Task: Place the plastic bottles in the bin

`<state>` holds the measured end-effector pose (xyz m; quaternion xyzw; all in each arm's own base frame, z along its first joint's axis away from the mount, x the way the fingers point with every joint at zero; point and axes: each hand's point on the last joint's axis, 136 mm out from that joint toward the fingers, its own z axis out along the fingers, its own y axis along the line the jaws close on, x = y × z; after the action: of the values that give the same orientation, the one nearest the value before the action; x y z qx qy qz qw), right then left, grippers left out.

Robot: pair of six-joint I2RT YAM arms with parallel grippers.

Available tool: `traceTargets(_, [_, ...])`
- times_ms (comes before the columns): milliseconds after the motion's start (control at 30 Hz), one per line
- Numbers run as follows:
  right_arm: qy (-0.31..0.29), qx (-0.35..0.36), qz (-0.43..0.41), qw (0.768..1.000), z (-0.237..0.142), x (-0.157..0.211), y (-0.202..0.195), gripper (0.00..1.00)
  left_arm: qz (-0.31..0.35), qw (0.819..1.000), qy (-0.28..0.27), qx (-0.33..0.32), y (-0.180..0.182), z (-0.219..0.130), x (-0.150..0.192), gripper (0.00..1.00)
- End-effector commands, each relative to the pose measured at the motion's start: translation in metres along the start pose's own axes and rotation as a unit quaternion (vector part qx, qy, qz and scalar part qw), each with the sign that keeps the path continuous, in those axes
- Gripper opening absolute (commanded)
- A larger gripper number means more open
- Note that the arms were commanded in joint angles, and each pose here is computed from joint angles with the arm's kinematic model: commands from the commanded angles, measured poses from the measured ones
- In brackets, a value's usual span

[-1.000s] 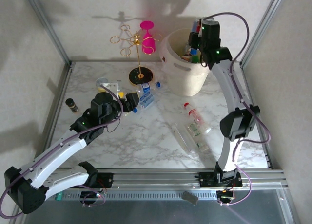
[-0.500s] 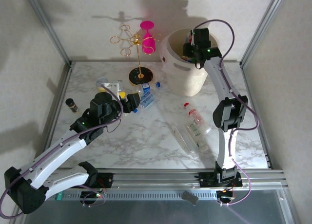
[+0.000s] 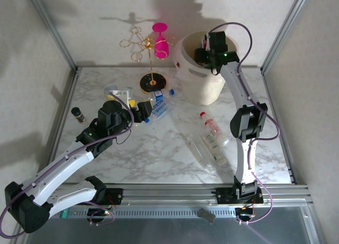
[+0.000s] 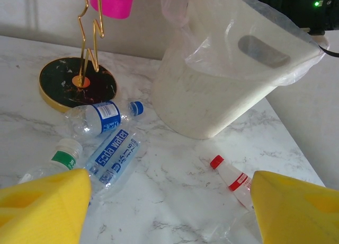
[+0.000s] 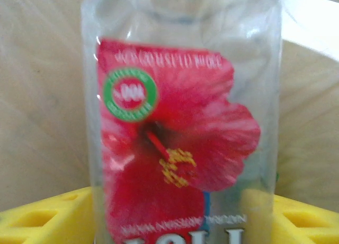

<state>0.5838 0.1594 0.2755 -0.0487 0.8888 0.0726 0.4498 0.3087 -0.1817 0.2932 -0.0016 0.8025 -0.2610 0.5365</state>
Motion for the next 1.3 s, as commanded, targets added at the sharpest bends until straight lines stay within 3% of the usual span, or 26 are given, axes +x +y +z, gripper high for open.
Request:
traceTargets(0, [-0.028, 0.004, 0.0, 1.0, -0.023, -0.022, -0.001, 0.72, 0.007, 1.0, -0.01, -0.006, 0.002, -0.002, 0.0, 0.79])
traceTargets(233, [-0.091, 0.015, 0.011, 0.996, -0.082, -0.061, -0.005, 0.72, 0.005, 1.0, -0.017, -0.014, 0.005, -0.003, -0.004, 0.79])
traceTargets(467, [-0.139, 0.017, 0.022, 0.99, -0.146, -0.075, -0.007, 0.71, -0.003, 1.0, -0.023, -0.019, 0.006, -0.007, -0.009, 0.8])
traceTargets(600, [-0.131, -0.065, 0.022, 0.989, -0.177, -0.061, 0.021, 0.68, -0.008, 0.999, -0.02, -0.025, 0.006, -0.011, -0.013, 0.8])
traceTargets(767, [-0.117, -0.121, -0.005, 0.986, -0.211, -0.018, 0.063, 0.67, -0.021, 0.999, -0.013, -0.032, 0.006, -0.018, -0.017, 0.81])
traceTargets(933, [-0.06, -0.146, -0.032, 0.987, -0.228, 0.052, 0.09, 0.66, -0.056, 0.998, 0.013, -0.022, 0.006, -0.021, -0.001, 0.81])
traceTargets(1200, [0.052, -0.232, -0.022, 0.971, -0.246, 0.18, 0.124, 0.68, -0.125, 0.987, 0.095, -0.012, 0.023, -0.013, 0.075, 0.81])
traceTargets(1267, [0.094, -0.203, -0.009, 0.975, -0.235, 0.214, 0.113, 0.66, -0.128, 0.986, 0.109, -0.017, 0.027, -0.012, 0.086, 0.81])
